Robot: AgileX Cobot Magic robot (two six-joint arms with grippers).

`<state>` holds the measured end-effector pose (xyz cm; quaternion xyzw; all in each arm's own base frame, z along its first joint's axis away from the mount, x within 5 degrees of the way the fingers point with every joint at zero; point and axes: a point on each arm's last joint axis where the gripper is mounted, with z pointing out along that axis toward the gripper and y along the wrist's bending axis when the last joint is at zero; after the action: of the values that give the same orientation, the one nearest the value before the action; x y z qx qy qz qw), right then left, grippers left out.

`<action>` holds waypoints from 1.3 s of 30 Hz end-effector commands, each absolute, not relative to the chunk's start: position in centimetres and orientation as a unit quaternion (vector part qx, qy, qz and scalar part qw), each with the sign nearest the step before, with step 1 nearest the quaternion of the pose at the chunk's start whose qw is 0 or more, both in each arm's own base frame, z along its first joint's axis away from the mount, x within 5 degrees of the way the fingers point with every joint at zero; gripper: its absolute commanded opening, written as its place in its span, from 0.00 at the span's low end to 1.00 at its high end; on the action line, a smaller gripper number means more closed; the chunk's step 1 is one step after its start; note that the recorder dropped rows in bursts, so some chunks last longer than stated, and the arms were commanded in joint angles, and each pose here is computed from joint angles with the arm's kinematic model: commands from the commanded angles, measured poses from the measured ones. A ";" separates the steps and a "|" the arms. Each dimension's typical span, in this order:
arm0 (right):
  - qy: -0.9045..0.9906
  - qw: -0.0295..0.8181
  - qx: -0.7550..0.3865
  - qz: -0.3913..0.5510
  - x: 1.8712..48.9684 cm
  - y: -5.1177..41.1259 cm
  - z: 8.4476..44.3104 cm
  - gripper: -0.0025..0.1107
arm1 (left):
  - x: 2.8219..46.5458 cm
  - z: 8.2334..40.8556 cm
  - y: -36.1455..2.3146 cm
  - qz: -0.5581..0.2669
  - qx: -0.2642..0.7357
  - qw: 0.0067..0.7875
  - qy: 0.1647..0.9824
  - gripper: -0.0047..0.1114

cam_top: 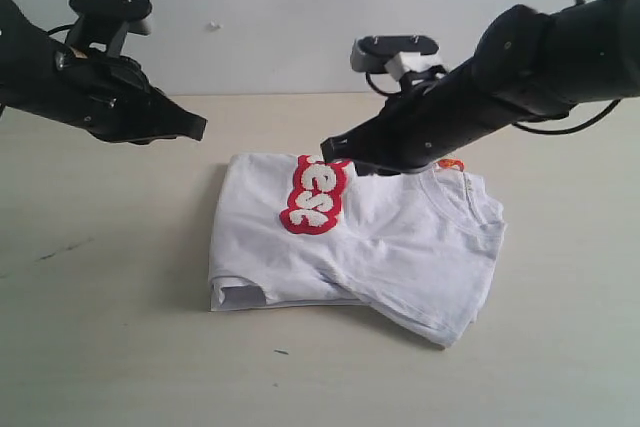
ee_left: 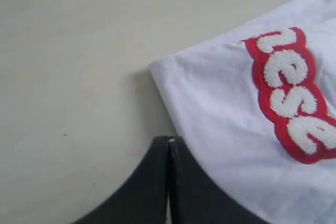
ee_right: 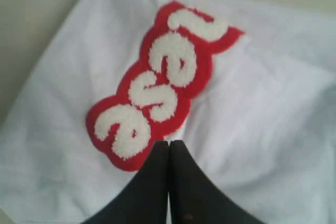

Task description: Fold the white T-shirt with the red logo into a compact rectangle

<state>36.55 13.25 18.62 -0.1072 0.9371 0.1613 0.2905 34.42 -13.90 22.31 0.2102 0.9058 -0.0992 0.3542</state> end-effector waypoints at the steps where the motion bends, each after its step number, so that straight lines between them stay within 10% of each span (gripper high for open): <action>1: 0.915 0.358 -0.123 0.138 34.7 12.2 22.1 0.02 | 33.8 23.2 -14.5 -0.108 0.216 0.363 0.900 0.04; 39: 0.673 0.709 -0.100 0.184 6.5 3.1 37.5 0.02 | 10.3 37.4 -4.7 -0.182 0.126 0.702 0.676 0.04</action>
<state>8.12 3.45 37.21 -0.0991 0.6906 0.1804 0.6934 12.05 -5.40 36.96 0.1373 0.7024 -0.1712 0.6771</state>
